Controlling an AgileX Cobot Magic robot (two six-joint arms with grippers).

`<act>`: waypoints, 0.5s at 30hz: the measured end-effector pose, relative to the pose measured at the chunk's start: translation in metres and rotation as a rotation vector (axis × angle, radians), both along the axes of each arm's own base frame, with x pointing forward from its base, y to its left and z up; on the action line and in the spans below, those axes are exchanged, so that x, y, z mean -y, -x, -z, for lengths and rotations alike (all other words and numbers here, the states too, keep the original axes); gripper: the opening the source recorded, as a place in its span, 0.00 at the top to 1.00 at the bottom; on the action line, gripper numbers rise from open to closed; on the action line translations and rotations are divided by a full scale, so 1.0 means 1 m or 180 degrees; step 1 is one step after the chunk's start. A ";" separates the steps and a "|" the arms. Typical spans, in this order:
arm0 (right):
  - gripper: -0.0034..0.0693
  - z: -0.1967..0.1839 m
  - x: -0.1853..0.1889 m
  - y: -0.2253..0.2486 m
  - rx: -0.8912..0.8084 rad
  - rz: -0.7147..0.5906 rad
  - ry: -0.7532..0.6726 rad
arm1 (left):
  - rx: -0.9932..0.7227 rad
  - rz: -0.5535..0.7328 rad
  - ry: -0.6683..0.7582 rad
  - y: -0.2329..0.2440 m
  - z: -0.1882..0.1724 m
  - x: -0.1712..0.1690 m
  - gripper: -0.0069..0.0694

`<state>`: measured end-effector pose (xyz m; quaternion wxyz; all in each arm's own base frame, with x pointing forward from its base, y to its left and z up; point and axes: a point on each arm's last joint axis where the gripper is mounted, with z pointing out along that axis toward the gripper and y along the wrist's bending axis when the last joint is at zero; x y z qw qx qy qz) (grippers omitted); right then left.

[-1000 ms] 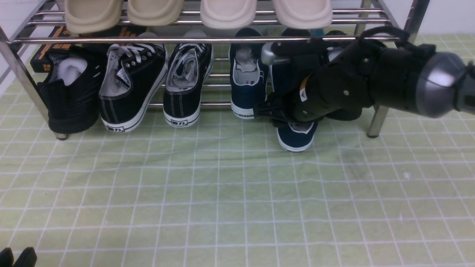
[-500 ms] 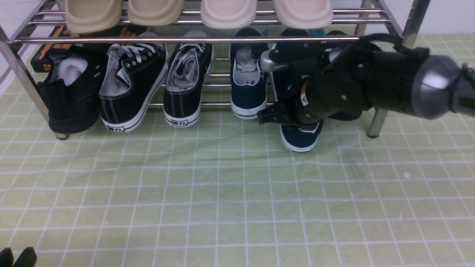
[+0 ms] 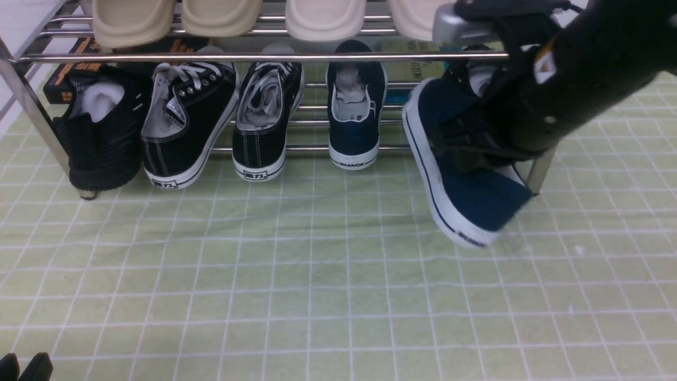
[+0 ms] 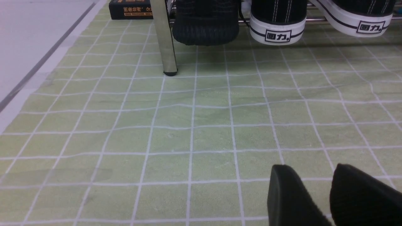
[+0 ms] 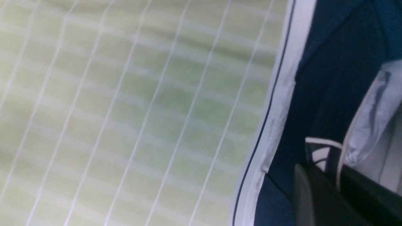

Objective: Take the shoes off the shelf with your hand from the green coffee tablecloth.

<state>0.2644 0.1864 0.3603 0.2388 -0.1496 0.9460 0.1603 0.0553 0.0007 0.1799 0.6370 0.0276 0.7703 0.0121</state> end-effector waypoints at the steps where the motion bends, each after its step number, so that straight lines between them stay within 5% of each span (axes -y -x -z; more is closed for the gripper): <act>1: 0.89 -0.004 0.002 0.007 -0.0078 -0.0083 -0.0016 | 0.0000 0.0000 0.0000 0.000 0.000 0.000 0.59; 10: 0.89 -0.001 0.003 0.075 -0.0392 -0.0655 -0.0128 | 0.0000 0.0000 0.0000 0.000 0.000 0.000 0.59; 15: 0.89 0.022 -0.027 0.092 -0.0421 -0.0709 -0.0177 | 0.0000 0.0000 -0.0002 0.000 0.000 0.000 0.59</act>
